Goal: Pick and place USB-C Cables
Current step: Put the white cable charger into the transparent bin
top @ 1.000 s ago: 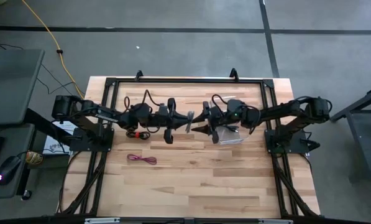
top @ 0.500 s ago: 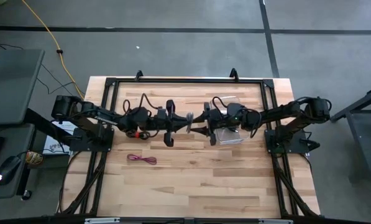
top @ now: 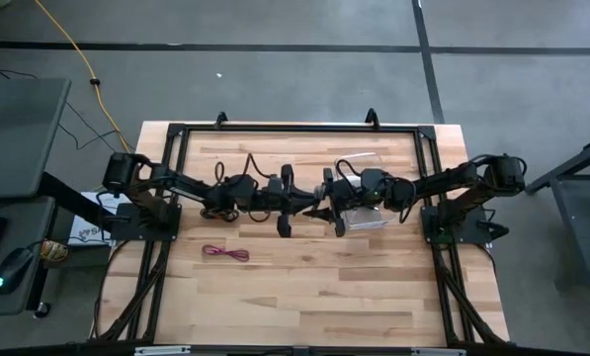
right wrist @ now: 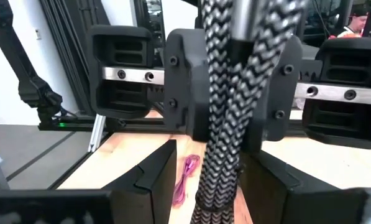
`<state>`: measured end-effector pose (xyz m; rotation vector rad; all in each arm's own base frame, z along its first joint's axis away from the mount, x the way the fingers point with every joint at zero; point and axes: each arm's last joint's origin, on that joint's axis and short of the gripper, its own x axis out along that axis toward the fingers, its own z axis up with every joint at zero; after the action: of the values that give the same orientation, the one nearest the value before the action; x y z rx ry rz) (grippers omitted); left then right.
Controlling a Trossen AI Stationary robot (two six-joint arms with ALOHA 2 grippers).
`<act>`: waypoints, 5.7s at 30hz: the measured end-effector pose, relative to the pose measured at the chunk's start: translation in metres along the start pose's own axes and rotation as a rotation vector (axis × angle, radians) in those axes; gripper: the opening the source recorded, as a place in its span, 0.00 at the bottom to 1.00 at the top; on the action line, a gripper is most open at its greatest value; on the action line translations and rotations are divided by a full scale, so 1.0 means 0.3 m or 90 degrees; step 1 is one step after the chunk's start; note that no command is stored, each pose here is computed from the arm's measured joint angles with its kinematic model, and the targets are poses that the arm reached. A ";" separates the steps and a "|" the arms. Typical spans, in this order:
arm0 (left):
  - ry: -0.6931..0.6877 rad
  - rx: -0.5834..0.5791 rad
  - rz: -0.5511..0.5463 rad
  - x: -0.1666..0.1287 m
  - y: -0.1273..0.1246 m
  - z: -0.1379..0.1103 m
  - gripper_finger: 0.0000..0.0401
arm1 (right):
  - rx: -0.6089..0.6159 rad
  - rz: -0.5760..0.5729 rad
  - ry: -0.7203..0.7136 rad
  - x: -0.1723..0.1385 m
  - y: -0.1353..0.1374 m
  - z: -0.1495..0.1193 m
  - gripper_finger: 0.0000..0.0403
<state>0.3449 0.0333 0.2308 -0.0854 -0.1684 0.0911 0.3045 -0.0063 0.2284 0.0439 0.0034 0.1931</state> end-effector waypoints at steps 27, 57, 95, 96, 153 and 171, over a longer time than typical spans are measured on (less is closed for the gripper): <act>0.005 -0.013 0.001 0.000 0.000 -0.003 0.00 | -0.025 -0.004 0.012 0.000 -0.004 -0.004 0.04; 0.076 0.000 0.035 -0.274 0.032 0.183 0.55 | -0.064 -0.112 0.091 -0.094 -0.011 0.034 0.01; -0.041 0.021 0.076 -0.520 0.044 0.170 0.56 | -0.027 -0.317 0.008 -0.320 -0.019 0.007 0.01; -0.041 0.021 0.076 -0.520 0.044 0.170 0.56 | -0.027 -0.317 0.008 -0.320 -0.019 0.007 0.01; -0.039 -0.013 0.075 -0.520 0.044 0.168 0.56 | 0.142 -0.622 0.413 -0.276 0.021 0.183 0.01; -0.040 -0.029 0.074 -0.520 0.043 0.168 0.56 | 0.332 -0.546 0.633 -0.274 -0.114 -0.028 0.01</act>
<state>0.1820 0.0349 0.2536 -0.1380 -0.2290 0.2066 0.2302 -0.0552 0.2183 0.4524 1.0496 -0.6654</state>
